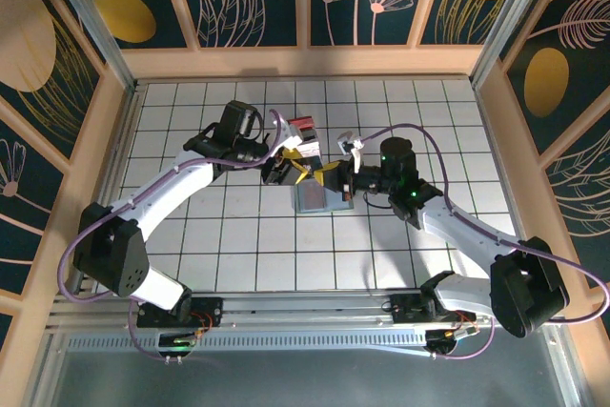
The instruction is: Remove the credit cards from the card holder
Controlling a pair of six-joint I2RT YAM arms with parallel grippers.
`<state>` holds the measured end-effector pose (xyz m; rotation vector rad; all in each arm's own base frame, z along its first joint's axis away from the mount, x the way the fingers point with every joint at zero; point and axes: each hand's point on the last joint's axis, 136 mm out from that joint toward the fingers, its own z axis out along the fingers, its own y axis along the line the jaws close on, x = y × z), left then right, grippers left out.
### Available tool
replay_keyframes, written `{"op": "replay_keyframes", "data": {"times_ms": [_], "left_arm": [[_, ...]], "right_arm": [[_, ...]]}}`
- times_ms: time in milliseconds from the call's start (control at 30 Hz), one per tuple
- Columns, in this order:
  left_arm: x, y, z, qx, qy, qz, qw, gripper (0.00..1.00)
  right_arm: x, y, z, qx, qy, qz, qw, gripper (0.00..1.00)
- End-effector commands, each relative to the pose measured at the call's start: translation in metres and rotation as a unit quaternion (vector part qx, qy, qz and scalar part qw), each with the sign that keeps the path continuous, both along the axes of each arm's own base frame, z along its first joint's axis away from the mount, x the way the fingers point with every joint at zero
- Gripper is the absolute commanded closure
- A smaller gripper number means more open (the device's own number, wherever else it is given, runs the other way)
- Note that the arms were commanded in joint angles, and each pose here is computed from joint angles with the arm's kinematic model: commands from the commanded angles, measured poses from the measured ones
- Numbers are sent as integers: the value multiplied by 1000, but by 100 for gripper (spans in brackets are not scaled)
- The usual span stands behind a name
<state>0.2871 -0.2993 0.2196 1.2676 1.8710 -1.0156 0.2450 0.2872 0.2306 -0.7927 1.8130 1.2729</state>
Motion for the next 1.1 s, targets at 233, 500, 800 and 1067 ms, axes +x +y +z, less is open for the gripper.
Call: {"op": "replay_keyframes", "data": {"times_ms": [233,500,800,1067], "left_arm": [[1,0,20,-15,-30,-23,999,73],[16,5,24,-6,-61,24,998,100],[63,28,16,50,-178,130,974,100],[99,30,-3,104,-225,62,967,100]], "right_arm": [[-3,7,17,13,-26,23,999,100],[14,1,12,-6,-26,-29,999,84],[67,-48,0,-55,-14,-254,966,54],[87,-105,3,-67,1,-420,905,44]]}}
